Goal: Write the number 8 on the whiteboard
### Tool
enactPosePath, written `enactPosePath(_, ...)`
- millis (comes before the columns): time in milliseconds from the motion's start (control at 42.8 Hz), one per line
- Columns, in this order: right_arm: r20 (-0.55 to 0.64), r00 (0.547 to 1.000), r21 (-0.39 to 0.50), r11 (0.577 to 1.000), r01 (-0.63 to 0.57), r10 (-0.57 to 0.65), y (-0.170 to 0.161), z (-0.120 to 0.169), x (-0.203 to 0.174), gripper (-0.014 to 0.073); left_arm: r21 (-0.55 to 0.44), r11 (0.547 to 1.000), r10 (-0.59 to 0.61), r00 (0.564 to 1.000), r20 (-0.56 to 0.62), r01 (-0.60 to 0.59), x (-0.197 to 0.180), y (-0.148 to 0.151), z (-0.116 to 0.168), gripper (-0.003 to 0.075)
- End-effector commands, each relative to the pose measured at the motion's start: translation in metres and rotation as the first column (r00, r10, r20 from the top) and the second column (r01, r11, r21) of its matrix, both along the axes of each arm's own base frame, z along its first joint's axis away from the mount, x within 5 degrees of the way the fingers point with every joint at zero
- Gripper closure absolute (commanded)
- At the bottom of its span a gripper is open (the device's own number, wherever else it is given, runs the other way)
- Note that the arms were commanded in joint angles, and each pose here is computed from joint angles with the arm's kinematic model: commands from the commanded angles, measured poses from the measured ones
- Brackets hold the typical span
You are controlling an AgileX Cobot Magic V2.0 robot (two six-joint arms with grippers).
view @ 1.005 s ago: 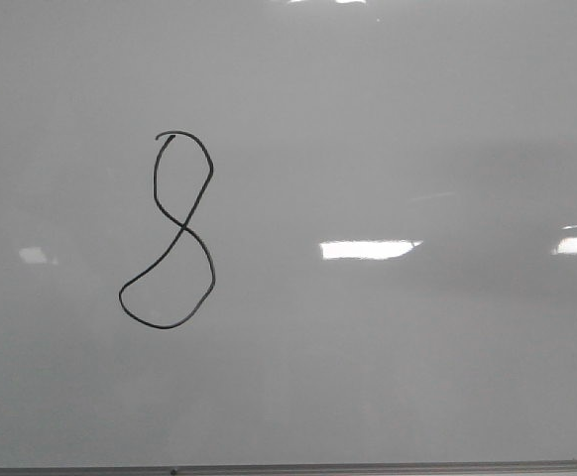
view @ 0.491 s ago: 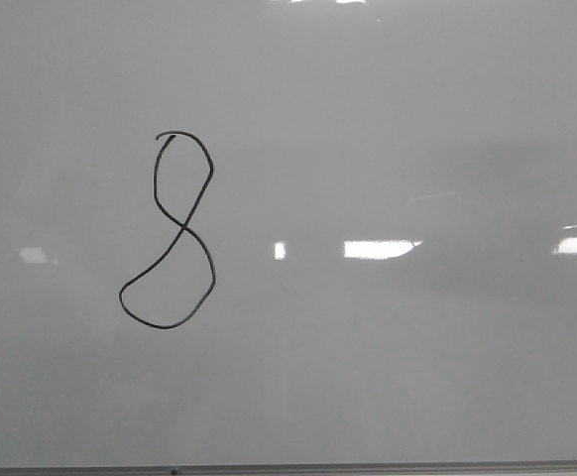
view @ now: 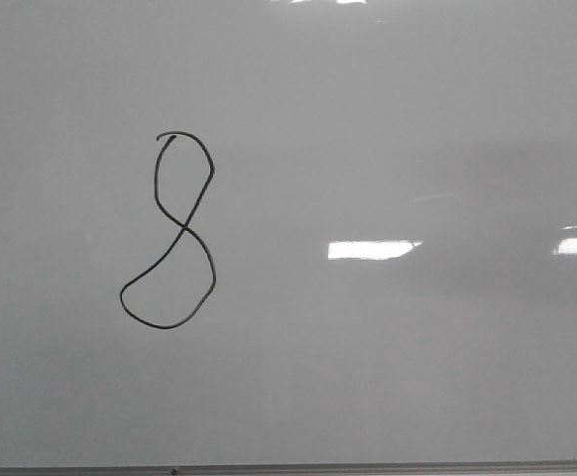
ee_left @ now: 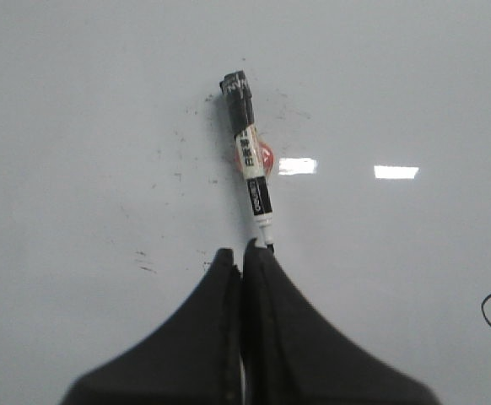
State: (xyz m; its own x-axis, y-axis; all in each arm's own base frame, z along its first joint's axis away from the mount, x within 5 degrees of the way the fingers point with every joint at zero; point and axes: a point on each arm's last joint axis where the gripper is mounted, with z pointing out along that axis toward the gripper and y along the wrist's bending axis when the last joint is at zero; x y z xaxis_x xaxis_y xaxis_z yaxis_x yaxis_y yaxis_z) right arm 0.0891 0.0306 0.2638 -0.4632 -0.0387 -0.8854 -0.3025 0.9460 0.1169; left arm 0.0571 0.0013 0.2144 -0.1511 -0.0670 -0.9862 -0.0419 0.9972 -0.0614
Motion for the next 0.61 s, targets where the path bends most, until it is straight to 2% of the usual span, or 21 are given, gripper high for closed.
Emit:
enactPosePath(0,0.082,0.996,0.015,0.999,0.035,-0.036,-0.002,0.014,0.004,0.0651,-0.025,1.0,0.007,0.992,0.128,-0.003,-0.003,0.0,0.003,0.0741)
enactPosePath(210,0.08,0.996,0.015,0.999,0.034,-0.035,-0.002,0.013,0.004,0.0651,-0.026,1.0,0.011,0.987,0.161,-0.007,-0.001,0.001,-0.015,0.0741)
enactPosePath(584,0.079,0.996,0.015,0.999,0.033,-0.034,-0.002,0.013,0.004,0.0651,-0.026,1.0,0.011,0.986,0.164,-0.007,-0.001,0.001,-0.014,0.0741)
